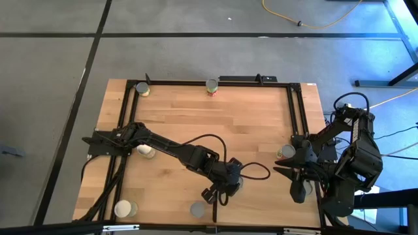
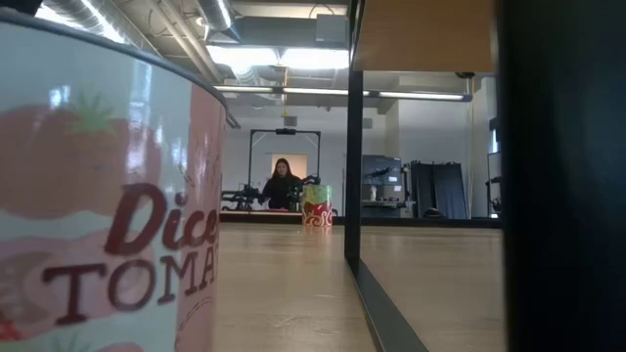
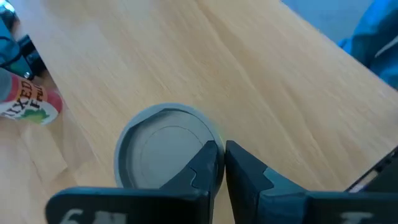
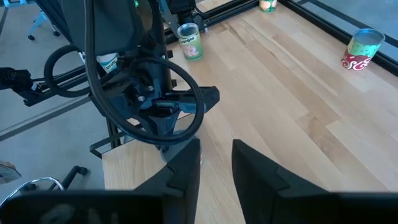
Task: Pick and place cans onto a shelf
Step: Put the canned mushroom on the shelf
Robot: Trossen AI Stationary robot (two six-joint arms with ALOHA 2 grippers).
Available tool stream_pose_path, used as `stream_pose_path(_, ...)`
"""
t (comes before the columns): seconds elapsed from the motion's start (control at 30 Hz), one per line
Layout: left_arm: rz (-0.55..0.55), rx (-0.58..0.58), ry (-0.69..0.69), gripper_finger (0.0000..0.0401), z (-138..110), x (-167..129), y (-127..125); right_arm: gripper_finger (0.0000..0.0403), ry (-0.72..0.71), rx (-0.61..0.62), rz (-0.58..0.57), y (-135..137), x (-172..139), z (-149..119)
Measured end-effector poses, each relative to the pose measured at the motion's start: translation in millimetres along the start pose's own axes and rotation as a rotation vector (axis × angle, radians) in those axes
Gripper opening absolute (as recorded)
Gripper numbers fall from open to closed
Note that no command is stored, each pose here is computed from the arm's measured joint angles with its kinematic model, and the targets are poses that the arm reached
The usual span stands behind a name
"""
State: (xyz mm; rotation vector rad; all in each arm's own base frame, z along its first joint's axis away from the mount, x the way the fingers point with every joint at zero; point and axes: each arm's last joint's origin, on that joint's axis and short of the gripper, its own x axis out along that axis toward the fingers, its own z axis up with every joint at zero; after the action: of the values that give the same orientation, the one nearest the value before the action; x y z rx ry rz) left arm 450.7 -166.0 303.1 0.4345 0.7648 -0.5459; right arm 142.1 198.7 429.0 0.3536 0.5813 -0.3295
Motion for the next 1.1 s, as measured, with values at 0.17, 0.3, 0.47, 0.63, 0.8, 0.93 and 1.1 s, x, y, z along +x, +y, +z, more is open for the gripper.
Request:
stream_pose_path(0.17, 0.001, -0.011, -0.007, 0.0035, 1, 0, -1, 0.0094, 0.0, 0.0, 0.0, 0, 0, 0)
stream_pose_path(0.3, -0.003, -0.028, -0.001, 0.0036, 1, 0, -2, 0.0094, 0.0, 0.0, 0.0, 0, 0, 0)
stream_pose_path(0.47, 0.036, -0.024, 0.012, 0.0037, 1, 0, -3, 0.0094, -0.001, 0.004, 0.003, 0, 0, 0)
stream_pose_path(0.63, 0.097, -0.017, 0.012, 0.0032, 8, -19, -5, 0.0094, 0.005, 0.01, 0.008, 1, 0, 0)
stream_pose_path(0.8, 0.188, -0.014, 0.02, 0.0012, 17, -50, -5, 0.0094, 0.006, 0.012, 0.01, 1, 0, 0)
stream_pose_path(0.93, 0.216, -0.082, 0.01, 0.0002, 22, -77, -3, 0.0085, 0.007, 0.011, 0.01, 1, 0, 0)
stream_pose_path(1.1, 0.297, -0.151, -0.019, 0.0001, 26, -107, -1, 0.0037, 0.005, 0.02, 0.023, 4, 0, 0)
